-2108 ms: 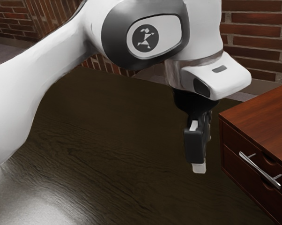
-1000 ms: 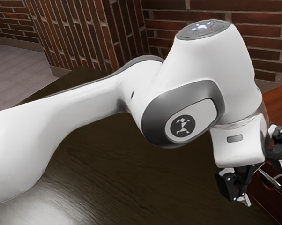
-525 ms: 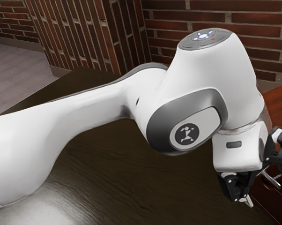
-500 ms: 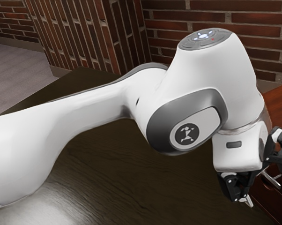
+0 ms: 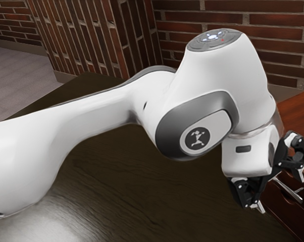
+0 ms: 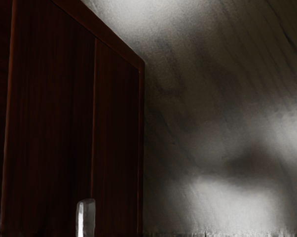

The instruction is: Pull the drawer handle with one arm to open the drawer

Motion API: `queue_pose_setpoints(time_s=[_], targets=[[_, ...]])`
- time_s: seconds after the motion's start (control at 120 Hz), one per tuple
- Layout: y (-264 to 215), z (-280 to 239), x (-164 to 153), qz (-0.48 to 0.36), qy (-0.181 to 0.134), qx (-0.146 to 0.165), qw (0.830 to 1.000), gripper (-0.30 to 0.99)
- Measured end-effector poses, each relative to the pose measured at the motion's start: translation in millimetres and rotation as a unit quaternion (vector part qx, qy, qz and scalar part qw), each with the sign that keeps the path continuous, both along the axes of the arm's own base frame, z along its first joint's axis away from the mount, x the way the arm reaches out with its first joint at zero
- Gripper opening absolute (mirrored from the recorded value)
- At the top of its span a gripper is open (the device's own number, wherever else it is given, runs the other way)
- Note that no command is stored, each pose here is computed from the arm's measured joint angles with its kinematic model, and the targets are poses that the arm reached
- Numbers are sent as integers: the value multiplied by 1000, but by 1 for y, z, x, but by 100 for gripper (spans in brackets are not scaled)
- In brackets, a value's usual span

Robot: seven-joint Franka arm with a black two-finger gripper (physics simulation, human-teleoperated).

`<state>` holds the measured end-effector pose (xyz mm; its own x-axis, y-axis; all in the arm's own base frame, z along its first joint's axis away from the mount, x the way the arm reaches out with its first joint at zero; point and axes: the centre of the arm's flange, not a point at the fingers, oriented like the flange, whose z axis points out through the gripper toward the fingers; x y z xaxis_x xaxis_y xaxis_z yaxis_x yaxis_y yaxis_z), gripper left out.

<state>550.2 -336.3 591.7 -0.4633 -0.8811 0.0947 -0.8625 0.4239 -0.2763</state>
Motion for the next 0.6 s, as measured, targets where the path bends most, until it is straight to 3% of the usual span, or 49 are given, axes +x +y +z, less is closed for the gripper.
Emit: queue_pose_setpoints(time_s=[0.6], targets=[[20, -9, 4, 2, 5, 10, 1000, 69]])
